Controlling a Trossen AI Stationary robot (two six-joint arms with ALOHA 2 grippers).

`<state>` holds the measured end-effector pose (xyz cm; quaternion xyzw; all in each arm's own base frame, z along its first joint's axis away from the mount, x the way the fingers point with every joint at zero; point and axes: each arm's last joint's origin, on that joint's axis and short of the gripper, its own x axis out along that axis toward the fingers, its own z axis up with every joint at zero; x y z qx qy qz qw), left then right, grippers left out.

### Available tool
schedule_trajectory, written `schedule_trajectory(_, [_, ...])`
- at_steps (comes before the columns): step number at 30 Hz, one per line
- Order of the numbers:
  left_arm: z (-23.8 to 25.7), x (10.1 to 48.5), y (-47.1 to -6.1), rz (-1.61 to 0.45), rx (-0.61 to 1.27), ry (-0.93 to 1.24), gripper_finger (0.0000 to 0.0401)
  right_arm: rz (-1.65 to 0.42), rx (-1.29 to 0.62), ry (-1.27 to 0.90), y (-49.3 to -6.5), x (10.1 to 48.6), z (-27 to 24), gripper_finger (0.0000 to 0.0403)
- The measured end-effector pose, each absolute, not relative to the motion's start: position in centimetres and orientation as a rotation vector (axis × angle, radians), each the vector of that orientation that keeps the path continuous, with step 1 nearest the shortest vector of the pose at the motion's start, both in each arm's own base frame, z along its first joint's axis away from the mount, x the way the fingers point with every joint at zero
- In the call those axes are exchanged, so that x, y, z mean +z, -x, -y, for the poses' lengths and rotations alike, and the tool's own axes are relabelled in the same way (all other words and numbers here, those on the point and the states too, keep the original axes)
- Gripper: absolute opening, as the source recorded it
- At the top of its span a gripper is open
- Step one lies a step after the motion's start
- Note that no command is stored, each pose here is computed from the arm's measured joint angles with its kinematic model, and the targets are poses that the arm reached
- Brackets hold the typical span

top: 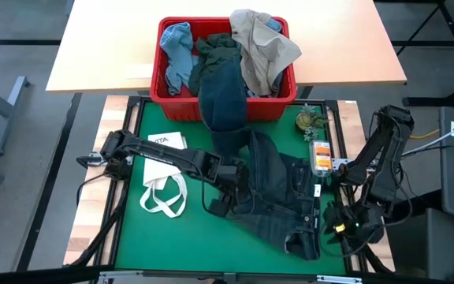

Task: Fold laundry
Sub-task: Remove the dark blue pants from the laundry bin

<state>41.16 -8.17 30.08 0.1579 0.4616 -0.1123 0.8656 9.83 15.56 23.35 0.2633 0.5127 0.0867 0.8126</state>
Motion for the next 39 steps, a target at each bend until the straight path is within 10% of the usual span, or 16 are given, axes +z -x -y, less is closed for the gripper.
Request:
schedule_trajectory(23, [-0.1,33.1,-40.0,-0.946,-0.020,-0.322,0.0160,-1.027,-0.365,-0.009,-12.4,23.8,-3.2,0.0159])
schedule_trajectory(39, [-0.4,33.1,-40.0,-0.947,-0.034,-0.355,0.0160,-1.287,-0.398,-0.083,-13.1,22.6,4.3,0.0159])
